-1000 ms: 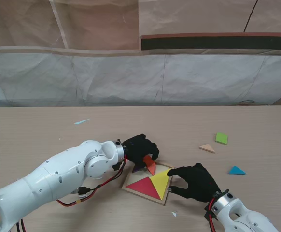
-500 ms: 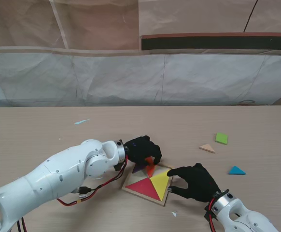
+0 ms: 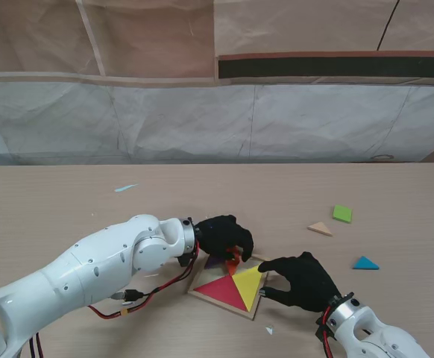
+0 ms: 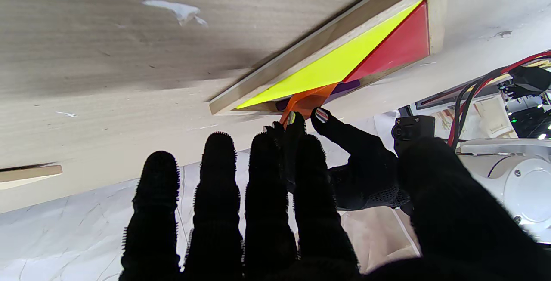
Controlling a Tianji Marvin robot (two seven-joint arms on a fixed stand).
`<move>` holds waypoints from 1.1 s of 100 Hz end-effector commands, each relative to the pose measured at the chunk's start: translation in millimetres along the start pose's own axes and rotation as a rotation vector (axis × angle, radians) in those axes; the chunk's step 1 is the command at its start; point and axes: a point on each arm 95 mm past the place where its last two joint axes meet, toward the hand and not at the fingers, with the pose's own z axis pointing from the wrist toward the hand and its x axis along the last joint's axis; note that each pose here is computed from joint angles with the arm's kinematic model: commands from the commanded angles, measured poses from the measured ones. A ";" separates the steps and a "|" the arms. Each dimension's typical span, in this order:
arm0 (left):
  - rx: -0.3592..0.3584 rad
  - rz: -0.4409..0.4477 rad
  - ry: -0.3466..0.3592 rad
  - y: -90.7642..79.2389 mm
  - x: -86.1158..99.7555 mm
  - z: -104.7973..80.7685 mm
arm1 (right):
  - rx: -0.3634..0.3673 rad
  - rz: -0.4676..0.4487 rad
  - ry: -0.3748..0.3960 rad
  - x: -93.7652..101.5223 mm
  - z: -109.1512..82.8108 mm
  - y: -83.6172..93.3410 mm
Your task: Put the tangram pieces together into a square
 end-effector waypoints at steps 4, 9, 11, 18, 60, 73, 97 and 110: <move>0.013 -0.005 0.011 -1.3 1.3 4.4 | 0.014 0.004 0.002 2.9 -1.0 -3.2; 0.027 0.002 0.005 -2.2 1.0 3.6 | 0.014 0.004 0.002 2.9 -1.2 -3.2; 0.031 0.007 0.000 -2.6 0.7 2.8 | 0.015 0.004 0.002 2.9 -1.3 -3.3; 0.042 0.018 -0.024 -4.3 -0.9 -1.0 | 0.014 0.004 0.001 2.8 -1.4 -3.2; 0.033 0.044 -0.145 -6.6 -14.7 -22.9 | 0.018 0.005 0.004 3.5 0.0 -3.3; 0.019 0.049 -0.125 -5.5 -14.0 -19.1 | 0.018 0.006 0.005 3.4 0.5 -3.0; -0.020 0.050 -0.071 -4.5 -9.1 -9.5 | 0.018 0.006 0.004 3.4 0.1 -3.6; -0.026 0.012 -0.052 -2.4 -7.6 -8.1 | 0.016 0.007 0.002 2.9 -0.1 -3.4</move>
